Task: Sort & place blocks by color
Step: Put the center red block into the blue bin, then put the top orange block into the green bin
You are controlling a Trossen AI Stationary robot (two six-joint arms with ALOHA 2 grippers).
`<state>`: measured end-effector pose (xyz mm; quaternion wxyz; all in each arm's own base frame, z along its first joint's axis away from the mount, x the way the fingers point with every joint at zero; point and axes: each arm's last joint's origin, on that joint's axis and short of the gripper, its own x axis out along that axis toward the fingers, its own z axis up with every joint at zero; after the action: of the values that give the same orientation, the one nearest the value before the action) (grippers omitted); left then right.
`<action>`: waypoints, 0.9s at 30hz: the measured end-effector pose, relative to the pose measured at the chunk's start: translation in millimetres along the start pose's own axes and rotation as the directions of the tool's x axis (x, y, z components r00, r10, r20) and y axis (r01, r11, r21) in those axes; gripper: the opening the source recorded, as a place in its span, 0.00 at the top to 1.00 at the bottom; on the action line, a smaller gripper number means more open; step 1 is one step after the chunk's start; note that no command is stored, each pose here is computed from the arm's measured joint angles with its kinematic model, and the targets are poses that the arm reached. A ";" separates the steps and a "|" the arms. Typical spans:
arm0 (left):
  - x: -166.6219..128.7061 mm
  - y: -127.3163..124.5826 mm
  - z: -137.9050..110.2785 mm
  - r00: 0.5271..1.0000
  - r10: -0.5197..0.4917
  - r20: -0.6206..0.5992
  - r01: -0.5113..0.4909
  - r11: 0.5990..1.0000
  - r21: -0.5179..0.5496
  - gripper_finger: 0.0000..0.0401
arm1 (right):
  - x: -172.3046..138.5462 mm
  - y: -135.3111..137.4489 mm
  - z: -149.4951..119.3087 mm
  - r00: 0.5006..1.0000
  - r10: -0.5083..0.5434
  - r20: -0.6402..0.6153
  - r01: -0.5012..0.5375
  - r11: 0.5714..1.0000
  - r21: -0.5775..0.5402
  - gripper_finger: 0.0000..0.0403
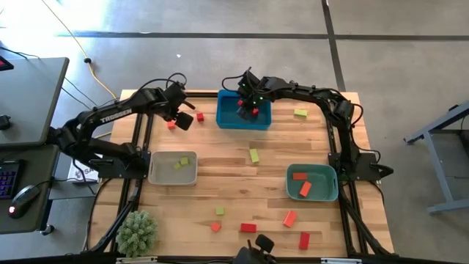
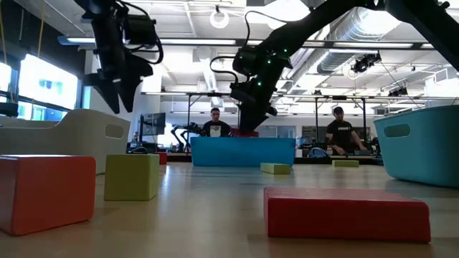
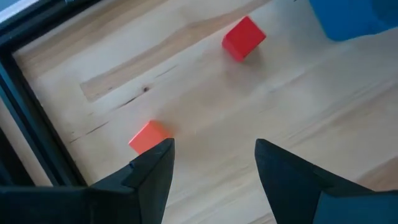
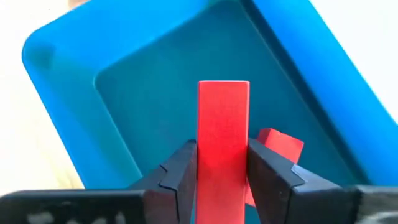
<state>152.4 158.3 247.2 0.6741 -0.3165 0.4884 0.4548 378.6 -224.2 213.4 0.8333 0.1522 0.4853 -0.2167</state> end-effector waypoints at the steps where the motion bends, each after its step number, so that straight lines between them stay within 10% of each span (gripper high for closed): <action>1: 1.9 -0.3 0.5 1.000 0.003 -0.008 -0.003 1.000 0.000 0.47 | 0.0 0.1 0.2 1.000 0.002 0.002 -0.002 1.000 0.003 0.70; 10: 6.7 -1.4 1.5 1.000 0.010 -0.030 -0.010 1.000 0.004 0.47 | 0.0 1.3 0.4 0.999 0.041 0.004 -0.041 0.999 -0.024 0.99; 19: 6.7 -1.4 1.5 1.000 0.010 -0.030 -0.010 1.000 0.004 0.47 | -0.3 0.4 0.7 0.994 0.108 0.006 -0.106 0.982 -0.157 0.86; 27: 6.7 -1.5 1.7 1.000 0.010 -0.028 -0.009 1.000 0.004 0.47 | -0.8 1.5 9.4 0.987 0.132 0.094 -0.073 0.880 -0.469 0.73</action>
<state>155.1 161.3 241.3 0.6657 -0.3192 0.5000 0.4527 385.9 -227.1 218.6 0.8841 -0.0394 0.4619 -0.0591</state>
